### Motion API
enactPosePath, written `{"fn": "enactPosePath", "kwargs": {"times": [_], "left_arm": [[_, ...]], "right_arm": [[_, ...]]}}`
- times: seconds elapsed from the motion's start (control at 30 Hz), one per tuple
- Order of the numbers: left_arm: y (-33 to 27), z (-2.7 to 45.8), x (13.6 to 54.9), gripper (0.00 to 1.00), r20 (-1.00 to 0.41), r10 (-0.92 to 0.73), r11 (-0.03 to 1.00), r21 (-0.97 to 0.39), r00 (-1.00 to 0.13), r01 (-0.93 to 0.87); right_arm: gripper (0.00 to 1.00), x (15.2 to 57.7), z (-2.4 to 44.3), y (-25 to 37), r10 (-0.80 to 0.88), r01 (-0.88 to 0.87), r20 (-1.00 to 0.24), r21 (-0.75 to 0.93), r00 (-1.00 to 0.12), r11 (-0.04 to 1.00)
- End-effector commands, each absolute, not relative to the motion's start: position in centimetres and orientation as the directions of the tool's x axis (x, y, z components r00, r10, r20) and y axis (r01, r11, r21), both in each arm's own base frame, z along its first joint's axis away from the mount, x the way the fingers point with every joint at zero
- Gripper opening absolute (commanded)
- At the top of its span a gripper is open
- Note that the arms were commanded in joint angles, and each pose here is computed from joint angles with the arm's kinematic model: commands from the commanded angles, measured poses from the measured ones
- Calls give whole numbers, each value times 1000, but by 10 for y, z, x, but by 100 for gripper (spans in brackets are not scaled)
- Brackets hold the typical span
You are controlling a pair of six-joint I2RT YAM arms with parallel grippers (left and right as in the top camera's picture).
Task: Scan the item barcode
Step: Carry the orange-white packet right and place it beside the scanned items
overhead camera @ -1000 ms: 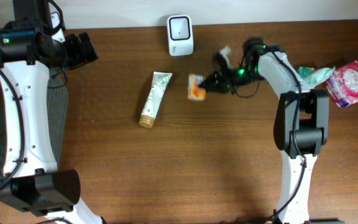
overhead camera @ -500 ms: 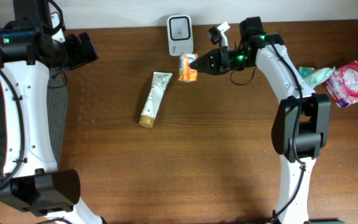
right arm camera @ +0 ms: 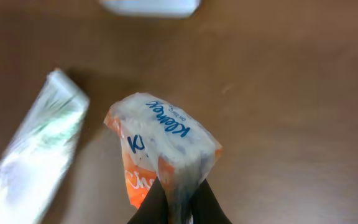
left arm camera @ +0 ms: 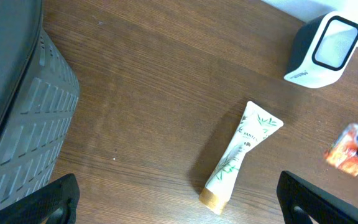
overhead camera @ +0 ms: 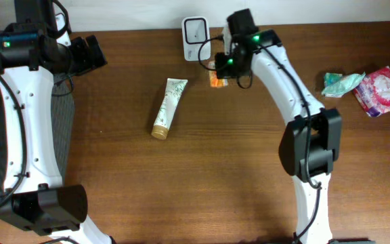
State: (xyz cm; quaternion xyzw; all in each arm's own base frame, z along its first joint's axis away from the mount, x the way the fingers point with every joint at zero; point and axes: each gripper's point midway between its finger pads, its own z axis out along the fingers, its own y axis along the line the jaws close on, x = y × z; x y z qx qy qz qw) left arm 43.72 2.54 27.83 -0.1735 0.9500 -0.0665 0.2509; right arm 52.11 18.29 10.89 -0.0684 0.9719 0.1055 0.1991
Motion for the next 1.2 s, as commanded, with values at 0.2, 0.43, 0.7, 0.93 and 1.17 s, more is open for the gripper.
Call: {"fn": "enactPosePath", "kwargs": {"times": [0.2, 0.43, 0.7, 0.93, 1.17], "left_arm": [[28, 283, 438, 99, -468, -364, 931, -213, -806, -297], [28, 283, 438, 99, -468, -364, 931, -213, -806, -297], [28, 283, 438, 99, -468, -364, 931, -213, -806, -297], [28, 283, 438, 99, -468, -363, 931, -213, -806, -296], [28, 283, 438, 99, -468, -364, 931, -213, -806, -297]], "right_arm": [[4, 614, 200, 213, -371, -286, -801, -259, -470, 923], [4, 642, 146, 225, -499, -347, -772, -378, -393, 858], [4, 631, 222, 74, -162, 173, -830, -294, -535, 940], [4, 524, 169, -140, 133, 382, -499, -439, -857, 813], [10, 442, 135, -231, 510, 596, -331, -257, -794, 761]]}}
